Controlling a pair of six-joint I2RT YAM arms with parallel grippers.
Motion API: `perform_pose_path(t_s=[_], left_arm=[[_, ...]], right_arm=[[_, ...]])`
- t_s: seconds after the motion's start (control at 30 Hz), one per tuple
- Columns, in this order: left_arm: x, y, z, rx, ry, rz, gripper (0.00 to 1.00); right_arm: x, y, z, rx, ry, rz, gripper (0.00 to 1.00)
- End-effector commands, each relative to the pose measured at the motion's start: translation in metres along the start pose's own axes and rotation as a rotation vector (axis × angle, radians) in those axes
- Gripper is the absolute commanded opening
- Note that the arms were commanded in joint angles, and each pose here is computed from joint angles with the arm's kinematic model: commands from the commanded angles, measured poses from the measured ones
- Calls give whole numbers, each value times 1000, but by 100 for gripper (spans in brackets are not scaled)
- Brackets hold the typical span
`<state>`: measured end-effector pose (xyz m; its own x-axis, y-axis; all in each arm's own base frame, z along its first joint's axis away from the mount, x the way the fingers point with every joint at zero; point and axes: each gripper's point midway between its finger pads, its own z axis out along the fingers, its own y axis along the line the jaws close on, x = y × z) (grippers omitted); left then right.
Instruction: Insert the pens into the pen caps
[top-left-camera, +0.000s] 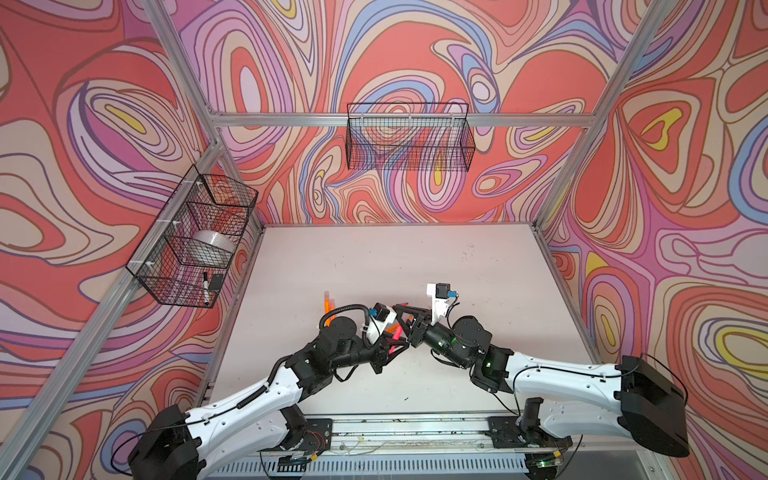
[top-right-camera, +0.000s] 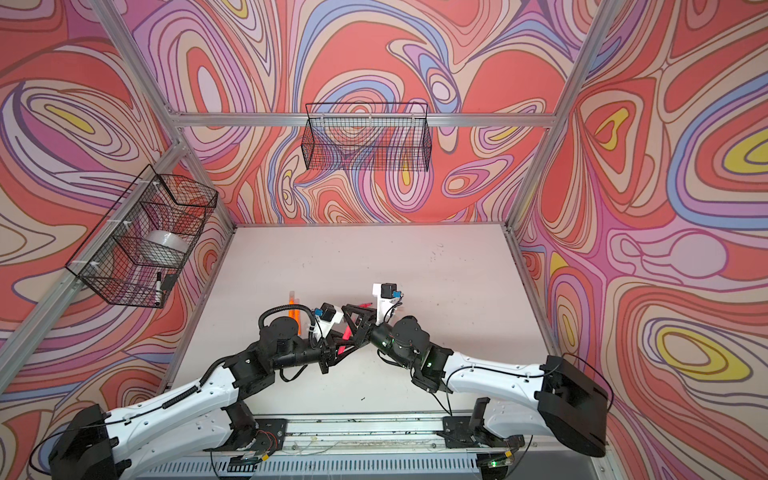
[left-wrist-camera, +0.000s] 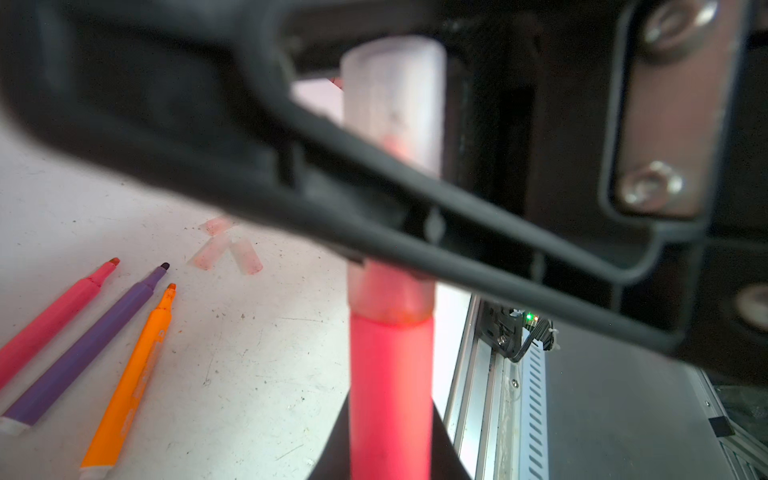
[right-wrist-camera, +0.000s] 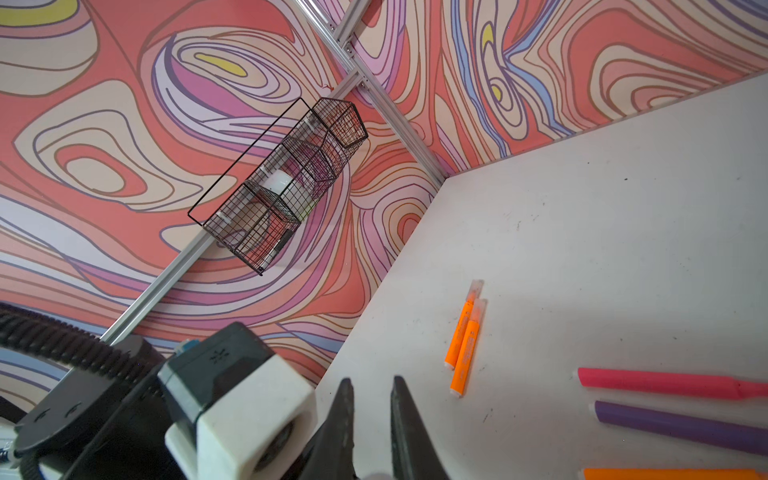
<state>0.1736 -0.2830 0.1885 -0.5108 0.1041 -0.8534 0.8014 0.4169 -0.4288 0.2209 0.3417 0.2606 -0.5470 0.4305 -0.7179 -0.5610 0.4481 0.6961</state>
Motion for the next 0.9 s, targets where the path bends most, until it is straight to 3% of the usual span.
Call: perform_pose_path(t_s=[0.0, 0.13, 0.17, 0.27, 0.47, 0.8, 0.87], left_arm=[[-72, 11, -17, -144, -239, 110, 0], [-72, 49, -22, -368, -248, 166, 0], [-88, 49, -25, -402, -273, 184, 0], [-89, 59, -25, -489, -267, 214, 0], [-83, 53, -21, -441, -257, 198, 0], [-69, 27, -12, -206, -212, 99, 0], [-51, 30, -10, -196, -180, 80, 0]], right_arm=[[81, -23, -7, 140, 252, 37, 0], [91, -12, -3, 210, 228, 7, 0], [92, -10, -1, 226, 225, -4, 0], [98, -10, 7, 257, 238, -9, 0], [97, -6, 12, 243, 230, -19, 0], [95, 1, 6, 168, 219, -37, 0], [93, 0, 4, 174, 214, -38, 0]])
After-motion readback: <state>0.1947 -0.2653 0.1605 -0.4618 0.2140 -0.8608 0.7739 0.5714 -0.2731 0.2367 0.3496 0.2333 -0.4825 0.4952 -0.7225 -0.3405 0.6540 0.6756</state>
